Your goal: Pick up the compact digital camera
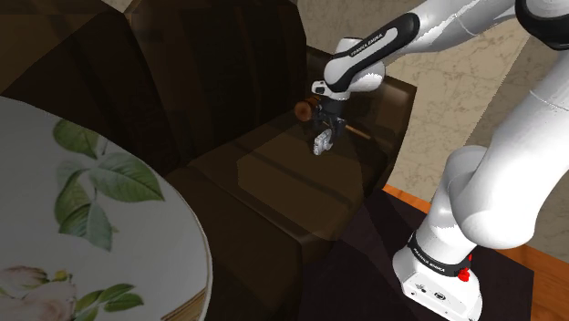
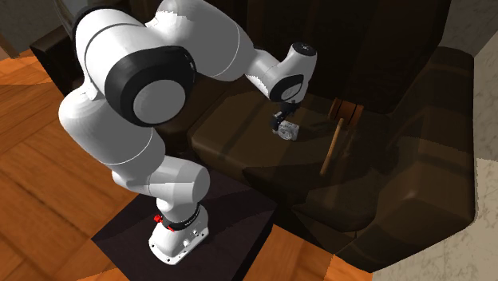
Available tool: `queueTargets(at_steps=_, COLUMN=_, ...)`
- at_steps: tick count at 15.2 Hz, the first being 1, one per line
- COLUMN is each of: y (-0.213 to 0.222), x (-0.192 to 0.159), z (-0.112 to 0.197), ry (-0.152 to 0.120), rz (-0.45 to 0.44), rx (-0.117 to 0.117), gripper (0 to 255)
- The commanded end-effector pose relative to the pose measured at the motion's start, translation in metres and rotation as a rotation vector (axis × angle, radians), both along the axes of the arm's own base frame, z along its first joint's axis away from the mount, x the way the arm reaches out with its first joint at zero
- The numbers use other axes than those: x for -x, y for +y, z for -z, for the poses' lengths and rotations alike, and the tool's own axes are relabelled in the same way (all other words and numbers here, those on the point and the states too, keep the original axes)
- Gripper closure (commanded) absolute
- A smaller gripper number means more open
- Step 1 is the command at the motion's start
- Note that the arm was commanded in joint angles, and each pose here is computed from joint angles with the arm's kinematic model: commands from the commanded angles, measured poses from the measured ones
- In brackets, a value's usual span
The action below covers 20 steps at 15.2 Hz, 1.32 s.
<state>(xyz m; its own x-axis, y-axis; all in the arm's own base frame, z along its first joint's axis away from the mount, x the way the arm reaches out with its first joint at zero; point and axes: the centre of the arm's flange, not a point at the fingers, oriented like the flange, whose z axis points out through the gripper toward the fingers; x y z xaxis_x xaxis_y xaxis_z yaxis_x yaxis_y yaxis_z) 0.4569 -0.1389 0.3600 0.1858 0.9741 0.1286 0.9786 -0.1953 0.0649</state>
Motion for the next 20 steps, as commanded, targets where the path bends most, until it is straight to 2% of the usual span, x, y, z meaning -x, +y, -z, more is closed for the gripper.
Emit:
queueTargets(at_steps=1, y=0.000, x=-0.001, z=0.011, ry=-0.001, rz=-0.001, rx=0.000, gripper=0)
queueTargets(at_steps=4, y=0.000, x=0.000, z=0.019, ry=-0.001, rz=-0.001, rx=0.001, gripper=0)
queueTargets(at_steps=5, y=0.000, x=-0.001, z=0.020, ry=-0.001, rz=-0.001, rx=0.001, gripper=255)
queueTargets(at_steps=14, y=0.000, x=-0.001, z=0.019, ry=-0.001, rz=-0.001, rx=0.000, gripper=255)
queueTargets(at_steps=20, y=0.000, x=-0.001, z=-0.012, ry=-0.001, rz=-0.001, rx=0.000, gripper=255)
